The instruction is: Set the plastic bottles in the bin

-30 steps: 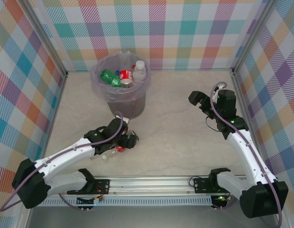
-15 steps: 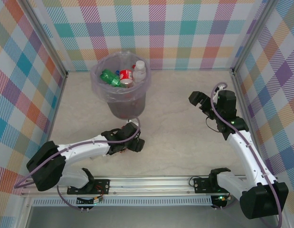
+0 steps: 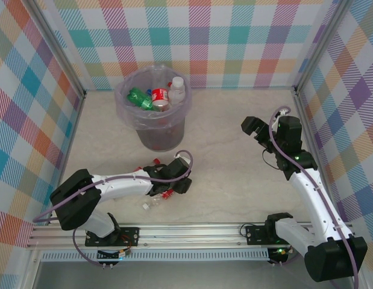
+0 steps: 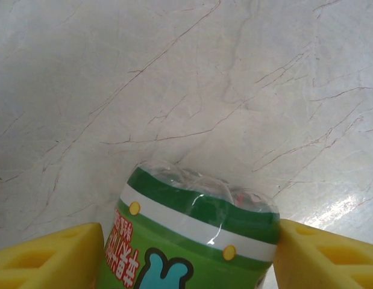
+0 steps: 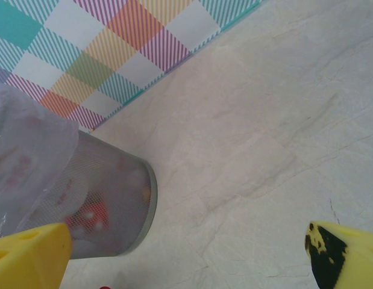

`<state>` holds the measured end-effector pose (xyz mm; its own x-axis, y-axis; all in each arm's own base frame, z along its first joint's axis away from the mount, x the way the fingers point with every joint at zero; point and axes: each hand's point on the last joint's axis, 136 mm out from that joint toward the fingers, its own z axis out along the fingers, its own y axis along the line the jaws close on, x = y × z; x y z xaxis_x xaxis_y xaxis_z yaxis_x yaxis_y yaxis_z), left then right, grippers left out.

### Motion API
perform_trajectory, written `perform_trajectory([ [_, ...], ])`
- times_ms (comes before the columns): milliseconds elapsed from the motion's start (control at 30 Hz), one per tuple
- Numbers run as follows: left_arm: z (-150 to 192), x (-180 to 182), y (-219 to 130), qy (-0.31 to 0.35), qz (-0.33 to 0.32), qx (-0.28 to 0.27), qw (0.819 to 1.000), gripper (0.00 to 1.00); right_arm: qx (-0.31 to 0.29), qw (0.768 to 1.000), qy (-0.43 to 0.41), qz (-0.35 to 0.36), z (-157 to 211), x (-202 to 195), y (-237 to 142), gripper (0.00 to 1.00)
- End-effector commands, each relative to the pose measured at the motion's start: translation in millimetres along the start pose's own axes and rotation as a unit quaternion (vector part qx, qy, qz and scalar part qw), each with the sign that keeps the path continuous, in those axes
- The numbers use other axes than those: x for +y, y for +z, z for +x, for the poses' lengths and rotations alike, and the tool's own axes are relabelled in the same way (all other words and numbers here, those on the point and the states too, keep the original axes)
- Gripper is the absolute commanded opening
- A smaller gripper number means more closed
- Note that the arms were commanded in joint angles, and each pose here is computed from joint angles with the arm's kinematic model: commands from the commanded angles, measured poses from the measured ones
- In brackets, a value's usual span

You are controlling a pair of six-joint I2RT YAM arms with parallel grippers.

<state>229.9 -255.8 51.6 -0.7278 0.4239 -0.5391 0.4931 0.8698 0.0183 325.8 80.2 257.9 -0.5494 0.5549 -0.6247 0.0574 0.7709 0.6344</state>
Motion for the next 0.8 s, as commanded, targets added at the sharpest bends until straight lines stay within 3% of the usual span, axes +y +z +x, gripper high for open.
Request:
perform_trajectory([
  [0,-11.1,-4.2,-5.9,-0.001,0.000,-0.015,1.000,0.67,0.003,1.000,-0.002,0.001,2.1,-2.2,1.7,0.99],
  [200,-27.7,-6.1,-25.1,0.008,0.004,-0.023,1.000,0.61,0.002,1.000,-0.003,0.002,1.2,-2.3,1.1,0.99],
  [567,-86.6,-12.8,-94.9,-0.001,0.041,-0.102,0.994,0.61,0.000,1.000,-0.005,0.003,0.2,-2.3,1.9,0.99],
  [767,-148.6,-2.3,-169.8,-0.024,0.036,-0.207,0.977,0.61,-0.001,1.000,-0.008,0.003,0.0,-1.9,-0.3,0.99],
])
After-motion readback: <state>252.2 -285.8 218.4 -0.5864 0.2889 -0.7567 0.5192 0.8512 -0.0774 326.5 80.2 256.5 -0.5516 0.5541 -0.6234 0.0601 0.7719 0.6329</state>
